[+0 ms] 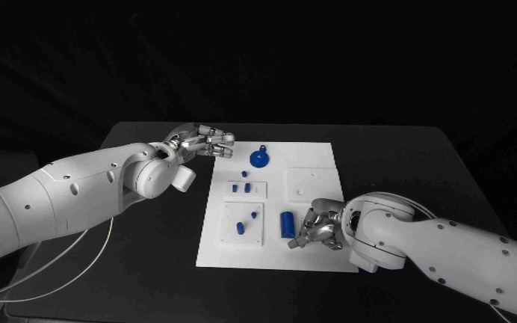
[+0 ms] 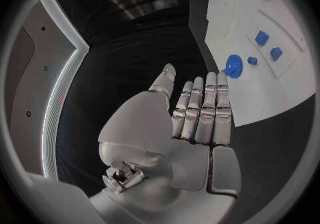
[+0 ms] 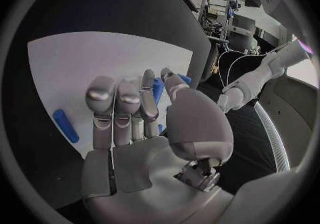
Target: Assemble the parts on the task board
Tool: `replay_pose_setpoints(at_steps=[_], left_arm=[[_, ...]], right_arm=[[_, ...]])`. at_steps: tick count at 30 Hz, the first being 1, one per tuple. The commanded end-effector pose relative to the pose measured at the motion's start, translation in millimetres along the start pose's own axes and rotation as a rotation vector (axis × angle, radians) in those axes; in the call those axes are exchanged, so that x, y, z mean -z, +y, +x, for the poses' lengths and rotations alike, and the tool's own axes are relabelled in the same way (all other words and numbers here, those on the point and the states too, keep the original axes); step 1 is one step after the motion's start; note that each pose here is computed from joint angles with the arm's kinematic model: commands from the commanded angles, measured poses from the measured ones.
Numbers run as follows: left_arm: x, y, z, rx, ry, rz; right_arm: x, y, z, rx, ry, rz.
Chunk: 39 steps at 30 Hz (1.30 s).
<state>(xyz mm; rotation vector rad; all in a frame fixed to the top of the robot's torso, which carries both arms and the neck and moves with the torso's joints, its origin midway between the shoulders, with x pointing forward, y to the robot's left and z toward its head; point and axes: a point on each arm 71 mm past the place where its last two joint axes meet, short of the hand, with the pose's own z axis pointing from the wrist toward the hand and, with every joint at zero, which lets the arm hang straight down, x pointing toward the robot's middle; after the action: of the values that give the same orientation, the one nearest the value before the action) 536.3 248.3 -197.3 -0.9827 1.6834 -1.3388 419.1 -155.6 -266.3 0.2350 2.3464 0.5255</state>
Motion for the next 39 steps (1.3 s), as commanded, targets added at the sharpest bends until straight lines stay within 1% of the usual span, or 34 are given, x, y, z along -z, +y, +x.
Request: replay_pose_setpoints(at_steps=[1,21,33,39], left_arm=[[-0.1,-0.3,2.1,0.010,0.019,0.000],[-0.3,-0.2,2.2,0.009,0.018,-0.001],[-0.3,0.2,2.2,0.009,0.020,-0.004],[-0.3,0.4,2.3,0.009,0.021,-0.005]], right_arm=[[-0.3,0.8,3.7,0.017,0.030,-0.017],[-2.2,-1.4,1.0,-0.029,-0.030,0.002],[-3.8,-0.2,1.7,-0.025,-0.023,0.003],[-3.4,1.3,2.7,-0.018,-0.013,-0.012]])
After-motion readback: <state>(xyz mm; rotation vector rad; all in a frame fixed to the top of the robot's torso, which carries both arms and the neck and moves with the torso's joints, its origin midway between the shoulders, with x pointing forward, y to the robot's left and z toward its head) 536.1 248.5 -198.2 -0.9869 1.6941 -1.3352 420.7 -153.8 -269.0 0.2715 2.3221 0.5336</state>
